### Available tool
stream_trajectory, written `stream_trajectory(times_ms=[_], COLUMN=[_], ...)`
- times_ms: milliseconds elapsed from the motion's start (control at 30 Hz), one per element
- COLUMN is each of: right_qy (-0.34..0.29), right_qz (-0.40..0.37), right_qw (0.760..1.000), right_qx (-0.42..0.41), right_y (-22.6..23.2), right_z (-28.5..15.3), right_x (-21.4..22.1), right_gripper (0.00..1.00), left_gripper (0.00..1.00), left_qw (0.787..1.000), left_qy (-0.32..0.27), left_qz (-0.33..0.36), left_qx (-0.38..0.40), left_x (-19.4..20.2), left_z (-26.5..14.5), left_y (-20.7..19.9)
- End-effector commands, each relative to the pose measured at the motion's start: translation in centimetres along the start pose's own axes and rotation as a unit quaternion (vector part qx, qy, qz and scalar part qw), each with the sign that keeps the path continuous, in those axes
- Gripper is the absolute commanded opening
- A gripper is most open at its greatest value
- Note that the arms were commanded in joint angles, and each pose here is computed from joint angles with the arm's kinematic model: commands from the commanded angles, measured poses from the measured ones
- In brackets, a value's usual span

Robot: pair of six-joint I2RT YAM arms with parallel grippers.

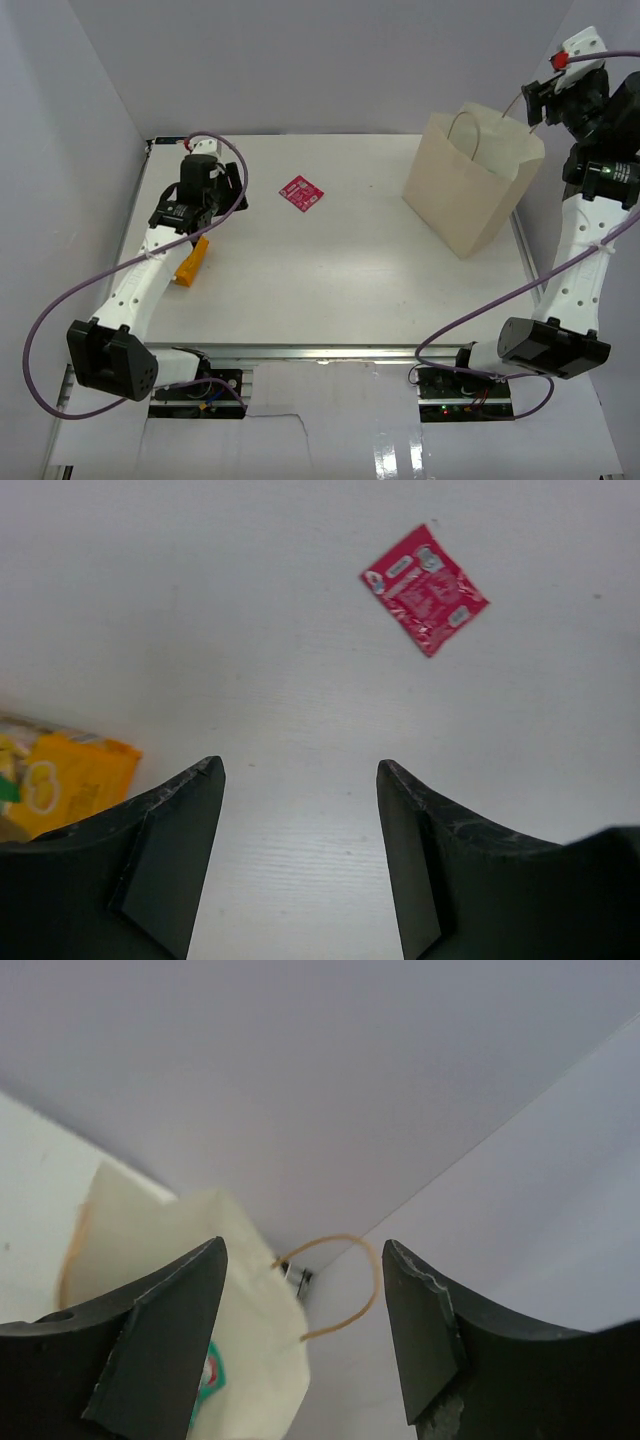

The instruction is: Place the snacks into the paper bag

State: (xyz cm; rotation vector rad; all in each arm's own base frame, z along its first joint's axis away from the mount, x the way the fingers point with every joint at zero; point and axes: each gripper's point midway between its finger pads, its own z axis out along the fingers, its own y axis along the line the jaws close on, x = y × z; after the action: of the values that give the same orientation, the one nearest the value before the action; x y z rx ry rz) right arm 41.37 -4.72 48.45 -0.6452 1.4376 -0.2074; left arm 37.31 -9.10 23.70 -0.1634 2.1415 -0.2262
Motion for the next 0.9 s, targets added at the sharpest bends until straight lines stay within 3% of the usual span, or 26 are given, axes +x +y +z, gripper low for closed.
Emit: stream_trajectory(times_ms=[0, 100, 167, 200, 267, 333, 400, 433, 633, 867], right_qy=[-0.097, -0.134, -0.165, -0.181, -0.191, -0.160, -0.161, -0.147, -0.080, -0.040], right_qz=[-0.007, -0.012, 0.003, 0.020, 0.045, 0.076, 0.059, 0.076, 0.132, 0.171], right_qw=[0.994, 0.991, 0.980, 0.961, 0.939, 0.928, 0.911, 0.894, 0.855, 0.844], right_qx=[0.045, 0.002, -0.116, -0.208, -0.284, -0.328, -0.376, -0.416, -0.494, -0.506], right_y=[-2.8, -1.6, 2.5, 6.0, 10.3, 14.5, 19.2, 22.7, 30.9, 32.9], right_z=[-2.4, -2.7, -2.7, -3.1, -3.1, -2.6, -2.5, -2.7, -2.9, -2.3], right_x=[-8.5, -11.0, -11.7, -11.2, -10.9, -8.5, -8.5, -7.8, -2.8, -0.5], right_gripper=[0.71, 0.75, 0.76, 0.76, 0.77, 0.77, 0.77, 0.77, 0.77, 0.76], left_gripper=[0.73, 0.75, 0.75, 0.75, 0.74, 0.73, 0.72, 0.71, 0.69, 0.67], left_qw=[0.990, 0.978, 0.972, 0.969, 0.962, 0.955, 0.949, 0.944, 0.913, 0.903], left_qy=[-0.019, 0.000, 0.018, 0.031, 0.048, 0.075, 0.093, 0.103, 0.135, 0.157], left_qz=[0.063, 0.114, 0.132, 0.139, 0.149, 0.158, 0.160, 0.165, 0.195, 0.203], left_qx=[-0.124, -0.172, -0.193, -0.202, -0.222, -0.240, -0.255, -0.266, -0.333, -0.345], left_x=[-0.5, 0.8, 2.0, 2.7, 3.7, 5.2, 6.4, 7.0, 9.2, 11.6], left_z=[-2.0, -1.9, -1.6, -1.2, -0.6, 0.2, 0.6, 1.0, 2.4, 3.5], left_y=[5.3, 7.7, 8.8, 9.3, 10.1, 10.9, 11.6, 12.1, 14.7, 15.5])
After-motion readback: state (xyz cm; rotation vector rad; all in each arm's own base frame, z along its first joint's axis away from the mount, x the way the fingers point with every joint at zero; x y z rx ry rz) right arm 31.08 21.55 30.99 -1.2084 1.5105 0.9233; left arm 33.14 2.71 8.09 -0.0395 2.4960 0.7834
